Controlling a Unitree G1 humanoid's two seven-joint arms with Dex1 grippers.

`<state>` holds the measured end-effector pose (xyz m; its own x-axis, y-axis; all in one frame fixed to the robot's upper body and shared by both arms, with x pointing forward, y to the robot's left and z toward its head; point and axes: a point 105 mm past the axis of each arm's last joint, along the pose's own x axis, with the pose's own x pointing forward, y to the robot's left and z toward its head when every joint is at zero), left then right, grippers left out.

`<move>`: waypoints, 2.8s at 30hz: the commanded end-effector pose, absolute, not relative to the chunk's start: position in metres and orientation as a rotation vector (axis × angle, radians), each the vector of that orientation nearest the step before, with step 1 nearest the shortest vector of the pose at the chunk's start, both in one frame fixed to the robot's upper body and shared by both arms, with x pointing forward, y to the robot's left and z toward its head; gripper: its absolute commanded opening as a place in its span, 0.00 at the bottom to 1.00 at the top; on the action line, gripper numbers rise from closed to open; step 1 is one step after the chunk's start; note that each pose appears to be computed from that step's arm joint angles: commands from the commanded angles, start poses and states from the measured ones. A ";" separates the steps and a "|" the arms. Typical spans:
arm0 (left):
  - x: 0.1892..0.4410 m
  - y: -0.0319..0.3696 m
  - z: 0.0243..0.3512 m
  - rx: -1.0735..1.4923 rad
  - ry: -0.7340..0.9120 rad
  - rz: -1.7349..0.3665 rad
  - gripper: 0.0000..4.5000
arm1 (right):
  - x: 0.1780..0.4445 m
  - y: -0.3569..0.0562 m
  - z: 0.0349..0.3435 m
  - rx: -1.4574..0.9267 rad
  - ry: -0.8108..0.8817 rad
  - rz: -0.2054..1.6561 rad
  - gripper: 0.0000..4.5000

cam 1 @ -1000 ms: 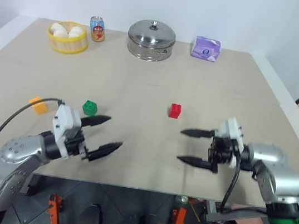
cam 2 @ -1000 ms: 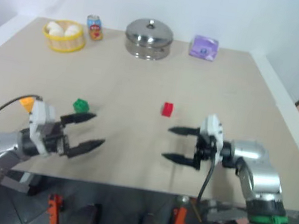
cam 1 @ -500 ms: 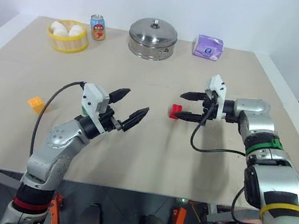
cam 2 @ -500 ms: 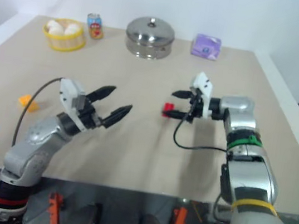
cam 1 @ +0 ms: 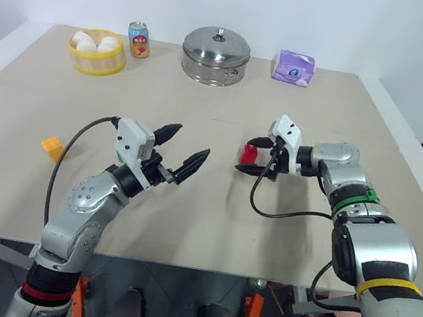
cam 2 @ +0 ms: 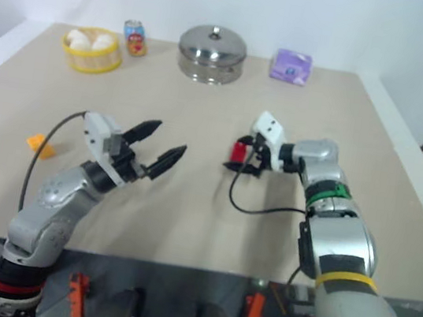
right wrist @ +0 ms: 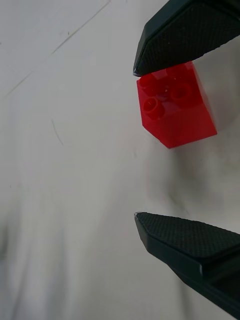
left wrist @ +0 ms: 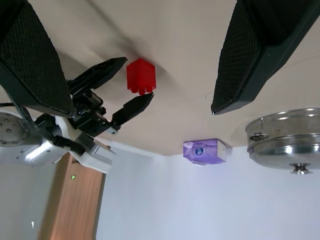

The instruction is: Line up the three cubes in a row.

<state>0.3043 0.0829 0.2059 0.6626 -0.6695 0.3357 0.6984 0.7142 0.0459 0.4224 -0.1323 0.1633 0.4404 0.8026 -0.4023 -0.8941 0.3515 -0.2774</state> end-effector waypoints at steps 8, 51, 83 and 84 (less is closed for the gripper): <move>0.297 0.083 0.219 -0.085 -0.398 -0.773 1.00 | 0.421 -0.127 0.184 -0.520 0.148 1.157 1.00; 0.273 0.096 0.208 0.102 -0.341 -0.967 1.00 | 0.399 -0.129 0.193 -0.486 0.134 1.353 0.28; 0.259 0.115 0.180 0.302 -0.158 -1.266 1.00 | 0.317 -0.130 0.137 -0.547 0.153 1.576 0.28; 0.260 0.115 0.180 0.300 -0.161 -1.263 1.00 | 0.318 -0.130 0.137 -0.545 0.148 1.561 0.28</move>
